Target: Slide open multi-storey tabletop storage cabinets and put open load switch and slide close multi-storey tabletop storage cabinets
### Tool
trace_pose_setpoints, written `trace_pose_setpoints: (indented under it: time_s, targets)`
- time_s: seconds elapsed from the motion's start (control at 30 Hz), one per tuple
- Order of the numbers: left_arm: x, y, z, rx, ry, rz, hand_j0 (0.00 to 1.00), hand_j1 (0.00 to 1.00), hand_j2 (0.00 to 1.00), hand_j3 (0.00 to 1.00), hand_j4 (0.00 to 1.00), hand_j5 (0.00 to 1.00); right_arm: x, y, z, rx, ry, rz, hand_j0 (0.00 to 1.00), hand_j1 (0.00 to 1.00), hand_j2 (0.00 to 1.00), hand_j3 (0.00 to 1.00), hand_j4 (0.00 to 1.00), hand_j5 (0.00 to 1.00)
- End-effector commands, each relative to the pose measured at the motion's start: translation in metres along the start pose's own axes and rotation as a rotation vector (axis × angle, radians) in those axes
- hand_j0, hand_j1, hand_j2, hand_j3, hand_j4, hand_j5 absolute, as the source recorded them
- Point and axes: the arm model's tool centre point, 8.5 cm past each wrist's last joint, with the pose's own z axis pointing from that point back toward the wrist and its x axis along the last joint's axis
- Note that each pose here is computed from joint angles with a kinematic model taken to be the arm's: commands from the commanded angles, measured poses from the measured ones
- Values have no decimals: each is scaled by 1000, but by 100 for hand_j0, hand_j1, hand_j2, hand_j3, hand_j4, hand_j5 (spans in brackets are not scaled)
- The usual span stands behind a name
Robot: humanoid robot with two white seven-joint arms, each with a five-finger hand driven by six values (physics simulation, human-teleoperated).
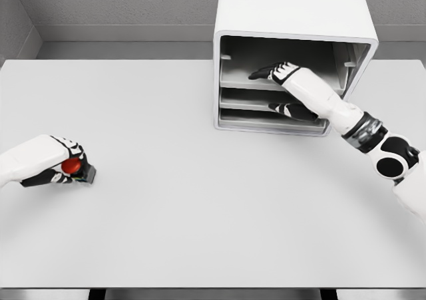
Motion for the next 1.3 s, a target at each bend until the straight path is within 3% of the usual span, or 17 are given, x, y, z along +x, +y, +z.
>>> trace_pose_setpoints:
  time_s: [0.0,0.43,0.9,1.27]
  targets:
    - [0,2,1,11,-1,6,34,34,34,34,34,34,-3,3,2,4,13,-9,80,80,80,80,80,80]
    - [1,17,-2,43,-11,-17,34,34,34,34,34,34,-2,10,9,37,10,-4,81,81,81,81,81,81]
    - [2,29,-7,79,-19,-31,34,34,34,34,34,34,25,2,28,57,-58,9,81,81,81,81,81,81]
    - [9,46,-17,146,-45,-46,34,34,34,34,34,34,45,-8,52,73,-93,28,82,82,82,82,82,82]
